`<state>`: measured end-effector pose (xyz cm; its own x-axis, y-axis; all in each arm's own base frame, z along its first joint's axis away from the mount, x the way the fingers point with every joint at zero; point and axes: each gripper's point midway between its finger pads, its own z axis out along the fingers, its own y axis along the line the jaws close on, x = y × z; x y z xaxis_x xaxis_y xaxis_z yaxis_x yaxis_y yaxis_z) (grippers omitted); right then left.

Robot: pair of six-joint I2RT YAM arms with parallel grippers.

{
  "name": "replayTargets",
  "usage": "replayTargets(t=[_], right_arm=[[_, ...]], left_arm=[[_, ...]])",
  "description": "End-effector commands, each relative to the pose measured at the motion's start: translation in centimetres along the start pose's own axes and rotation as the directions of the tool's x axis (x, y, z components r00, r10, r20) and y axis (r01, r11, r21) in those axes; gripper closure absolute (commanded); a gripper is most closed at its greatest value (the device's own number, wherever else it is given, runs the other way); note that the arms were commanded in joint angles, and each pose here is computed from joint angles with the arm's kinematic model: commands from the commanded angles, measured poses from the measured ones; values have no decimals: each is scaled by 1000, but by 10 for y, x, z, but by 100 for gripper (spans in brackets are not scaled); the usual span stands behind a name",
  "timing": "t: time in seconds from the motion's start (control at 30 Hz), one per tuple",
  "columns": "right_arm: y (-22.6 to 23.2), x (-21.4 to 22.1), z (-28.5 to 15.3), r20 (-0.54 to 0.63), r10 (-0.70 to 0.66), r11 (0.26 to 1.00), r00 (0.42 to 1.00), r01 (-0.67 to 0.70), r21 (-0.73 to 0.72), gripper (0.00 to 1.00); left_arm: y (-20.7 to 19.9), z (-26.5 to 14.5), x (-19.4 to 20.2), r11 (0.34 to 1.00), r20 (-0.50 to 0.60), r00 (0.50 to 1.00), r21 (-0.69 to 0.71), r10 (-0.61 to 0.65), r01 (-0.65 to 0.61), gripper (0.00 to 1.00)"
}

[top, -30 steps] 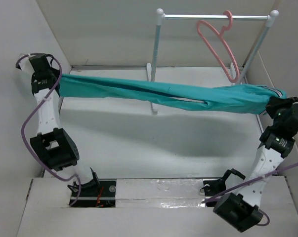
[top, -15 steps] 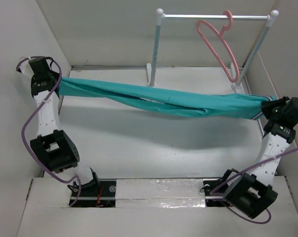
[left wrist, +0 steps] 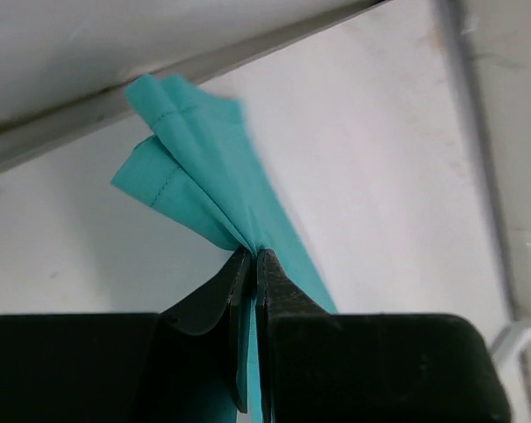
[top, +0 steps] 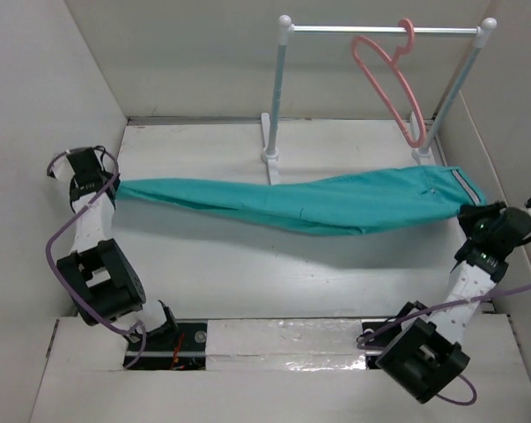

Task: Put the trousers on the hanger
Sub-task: Fold the trousers at the center of the board.

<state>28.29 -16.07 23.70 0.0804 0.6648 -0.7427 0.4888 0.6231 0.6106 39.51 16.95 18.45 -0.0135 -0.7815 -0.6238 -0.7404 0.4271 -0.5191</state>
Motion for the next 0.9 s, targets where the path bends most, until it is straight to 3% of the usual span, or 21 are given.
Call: replayTargets(t=[0.0,0.07,0.23,0.3,0.33,0.4,0.5,0.53,0.63,0.8,0.87], right_arm=[[-51,21,2,28,-3,998,1000,2,67,100],[-76,50,1,-45,42,995,998,-38,91,100],[-105,69,-5,-99,93,986,991,-78,149,100],[-115,67,-7,-87,90,982,992,-74,174,97],[-118,65,-8,-84,88,981,993,-72,180,91],[-128,67,-10,-91,94,975,991,-73,208,85],[-137,73,-14,-113,103,968,988,-74,238,46],[-141,73,-16,-115,108,965,987,-76,252,28],[-142,64,-23,-91,80,958,993,-51,281,8],[-151,64,-26,-57,71,946,996,-49,321,5],[-153,72,-22,-71,94,948,993,-67,312,5]], left_arm=[[47,12,7,994,59,998,-100,-31,36,100],[78,15,32,987,3,998,-151,-61,61,100],[98,5,36,982,38,996,-169,-83,88,100],[100,1,35,979,43,995,-180,-88,95,91],[100,-2,32,979,56,994,-180,-92,101,85],[103,-5,32,975,62,993,-192,-102,112,84],[109,-9,29,967,89,990,-217,-113,130,51],[109,-11,29,965,91,989,-225,-118,136,39],[88,-19,24,975,97,986,-165,-135,150,34],[-6,-55,22,995,107,993,91,-42,33,38],[-41,-77,31,975,122,993,220,-10,-17,48]])
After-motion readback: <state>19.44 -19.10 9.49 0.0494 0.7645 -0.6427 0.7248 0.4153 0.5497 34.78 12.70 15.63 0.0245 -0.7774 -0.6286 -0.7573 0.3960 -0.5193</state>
